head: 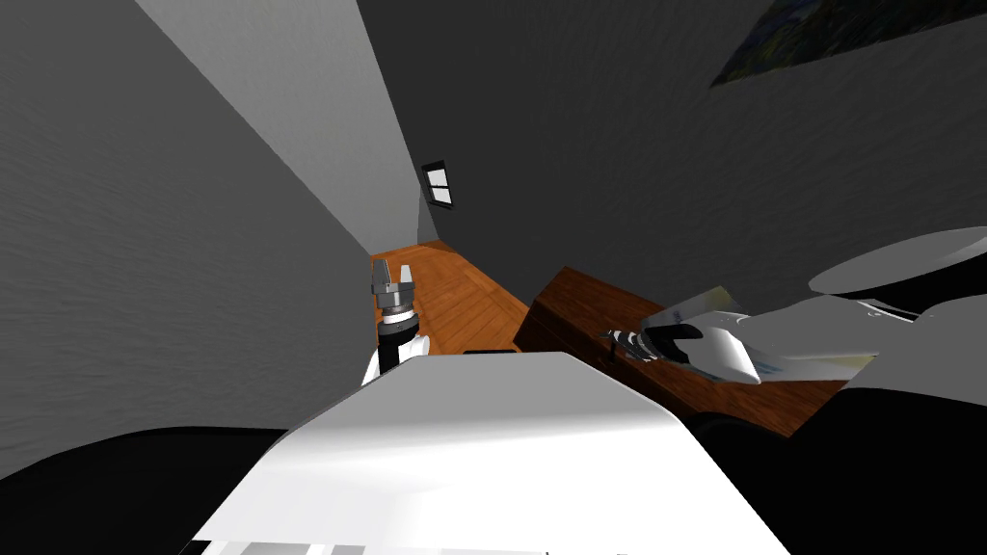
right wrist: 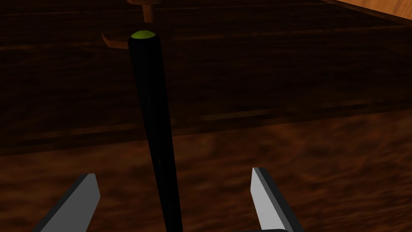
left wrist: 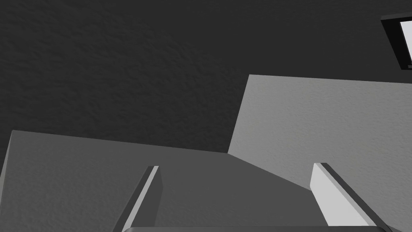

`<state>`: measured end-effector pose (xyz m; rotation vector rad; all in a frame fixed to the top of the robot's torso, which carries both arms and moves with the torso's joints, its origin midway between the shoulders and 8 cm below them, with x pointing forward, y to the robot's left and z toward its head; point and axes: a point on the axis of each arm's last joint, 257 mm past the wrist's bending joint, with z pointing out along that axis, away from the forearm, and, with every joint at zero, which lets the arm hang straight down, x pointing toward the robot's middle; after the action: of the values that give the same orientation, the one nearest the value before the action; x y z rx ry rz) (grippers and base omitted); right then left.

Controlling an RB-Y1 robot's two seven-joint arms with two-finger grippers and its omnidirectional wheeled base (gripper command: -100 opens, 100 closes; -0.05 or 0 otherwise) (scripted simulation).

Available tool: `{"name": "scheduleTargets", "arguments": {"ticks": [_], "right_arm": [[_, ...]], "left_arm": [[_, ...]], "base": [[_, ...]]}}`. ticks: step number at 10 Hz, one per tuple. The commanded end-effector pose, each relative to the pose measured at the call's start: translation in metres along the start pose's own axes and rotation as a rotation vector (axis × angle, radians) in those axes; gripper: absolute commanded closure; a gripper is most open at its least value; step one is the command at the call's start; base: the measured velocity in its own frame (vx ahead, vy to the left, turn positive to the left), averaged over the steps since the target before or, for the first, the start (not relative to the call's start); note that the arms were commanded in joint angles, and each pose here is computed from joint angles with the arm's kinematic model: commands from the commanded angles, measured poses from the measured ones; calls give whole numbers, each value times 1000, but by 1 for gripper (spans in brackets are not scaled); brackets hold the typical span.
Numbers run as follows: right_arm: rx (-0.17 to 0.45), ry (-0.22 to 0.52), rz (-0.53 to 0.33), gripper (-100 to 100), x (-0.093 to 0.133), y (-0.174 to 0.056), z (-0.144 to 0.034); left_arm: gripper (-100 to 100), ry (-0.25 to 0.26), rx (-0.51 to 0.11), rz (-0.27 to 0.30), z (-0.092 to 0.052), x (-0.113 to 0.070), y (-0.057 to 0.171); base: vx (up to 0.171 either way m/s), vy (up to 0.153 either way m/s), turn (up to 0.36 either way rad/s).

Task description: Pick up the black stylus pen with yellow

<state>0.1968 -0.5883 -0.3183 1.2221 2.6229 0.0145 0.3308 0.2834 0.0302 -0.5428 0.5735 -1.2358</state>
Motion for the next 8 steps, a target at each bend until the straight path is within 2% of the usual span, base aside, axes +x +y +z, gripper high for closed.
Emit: {"name": "scheduleTargets", "arguments": {"ticks": [1,2,6,7,8], "right_arm": [[0,0,0,-100,0,0,0],[1,0,-1,100,0,-1,0],[1,-1,-1,100,0,-1,0],[1,-1,-1,0,0,-1,0],[-3,3,-11,100,-2,10,-3]], "left_arm": [[0,0,0,0,0,0,0],[0,0,0,0,0,0,0],[0,0,0,0,0,0,0],[0,0,0,0,0,0,0],[0,0,0,0,0,0,0]], "base": [[6,3,7],[0,0,0],[0,0,0],[0,0,0],[-18,-7,-104]]}}
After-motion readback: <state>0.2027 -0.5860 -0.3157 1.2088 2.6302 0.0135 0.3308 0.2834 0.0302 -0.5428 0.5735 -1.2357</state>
